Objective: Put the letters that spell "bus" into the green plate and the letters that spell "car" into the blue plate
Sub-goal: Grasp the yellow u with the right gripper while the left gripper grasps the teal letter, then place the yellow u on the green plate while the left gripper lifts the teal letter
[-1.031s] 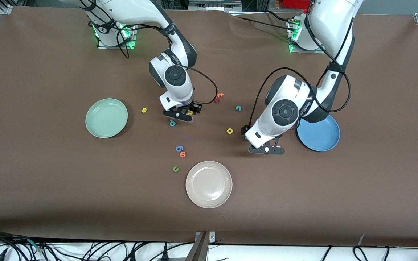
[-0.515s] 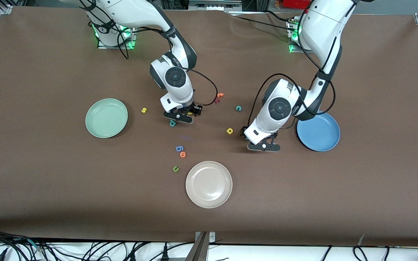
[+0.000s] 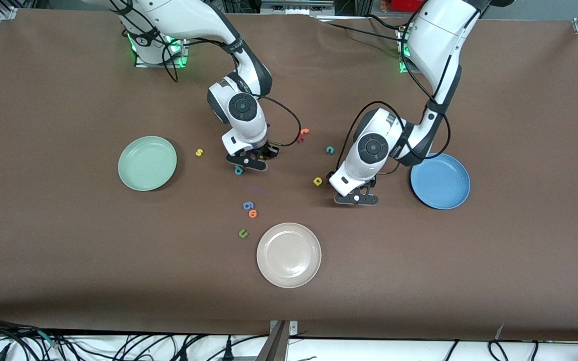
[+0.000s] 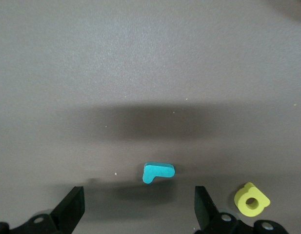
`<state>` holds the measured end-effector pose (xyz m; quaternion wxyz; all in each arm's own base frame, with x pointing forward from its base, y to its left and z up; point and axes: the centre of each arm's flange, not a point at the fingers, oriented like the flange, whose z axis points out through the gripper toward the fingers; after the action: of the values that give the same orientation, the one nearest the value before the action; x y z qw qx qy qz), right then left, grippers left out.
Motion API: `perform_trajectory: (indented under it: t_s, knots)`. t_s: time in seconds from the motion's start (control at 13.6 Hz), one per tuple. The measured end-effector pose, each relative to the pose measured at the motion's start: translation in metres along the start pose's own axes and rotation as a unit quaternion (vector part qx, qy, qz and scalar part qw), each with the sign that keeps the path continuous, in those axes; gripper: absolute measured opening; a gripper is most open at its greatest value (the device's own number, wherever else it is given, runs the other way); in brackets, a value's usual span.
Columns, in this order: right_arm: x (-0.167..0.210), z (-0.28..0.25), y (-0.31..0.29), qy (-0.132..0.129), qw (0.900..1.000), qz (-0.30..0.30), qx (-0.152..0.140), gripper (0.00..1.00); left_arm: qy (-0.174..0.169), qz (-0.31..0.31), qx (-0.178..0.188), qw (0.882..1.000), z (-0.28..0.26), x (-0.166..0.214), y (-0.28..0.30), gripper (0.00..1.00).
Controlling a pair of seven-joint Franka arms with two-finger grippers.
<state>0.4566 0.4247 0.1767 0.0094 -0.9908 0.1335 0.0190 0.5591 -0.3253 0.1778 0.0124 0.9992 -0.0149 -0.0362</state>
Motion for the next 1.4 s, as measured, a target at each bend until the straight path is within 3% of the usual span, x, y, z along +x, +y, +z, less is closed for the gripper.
perform_trajectory:
  t_s: [0.22,0.37,0.52,0.74,0.96,1.03,1.1,1.18,1.33,1.4]
  knots:
    - [0.0,-0.001,-0.001,0.0,1.0,0.0,0.0,0.26,0.001,0.001,0.0,1.0,0.004,-0.002,0.003,0.97]
    - [0.007,-0.013,0.002,-0.013,1.0,0.005,-0.021,0.26,0.004,0.0,-0.002,1.0,0.006,-0.002,0.005,0.96]
    - [0.031,-0.054,0.012,-0.029,0.998,0.018,-0.052,0.26,0.007,-0.001,-0.003,1.0,0.009,-0.003,0.008,0.96]
    - [0.078,-0.13,0.057,-0.054,0.996,0.012,-0.067,0.26,0.006,-0.005,-0.003,1.0,0.014,-0.004,0.009,0.92]
    - [0.127,-0.173,0.129,-0.077,0.994,-0.005,-0.079,0.26,0.008,-0.01,-0.003,1.0,0.013,-0.004,0.012,0.81]
    - [0.143,-0.18,0.154,-0.083,0.993,-0.013,-0.082,0.26,0.011,-0.01,-0.003,1.0,0.01,-0.003,0.014,0.69]
    - [0.157,-0.184,0.178,-0.088,0.992,-0.022,-0.085,0.26,0.015,-0.013,-0.002,1.0,0.009,-0.003,0.016,0.62]
    - [0.171,-0.186,0.201,-0.092,0.992,-0.03,-0.086,0.26,0.015,-0.016,-0.001,1.0,0.009,-0.003,0.018,0.62]
    - [0.19,-0.185,0.245,-0.101,0.99,-0.051,-0.089,0.26,0.018,-0.018,-0.001,1.0,0.007,-0.002,0.018,0.44]
    - [0.197,-0.179,0.267,-0.106,0.988,-0.064,-0.09,0.26,0.018,-0.019,-0.001,1.0,0.007,-0.002,0.018,0.44]
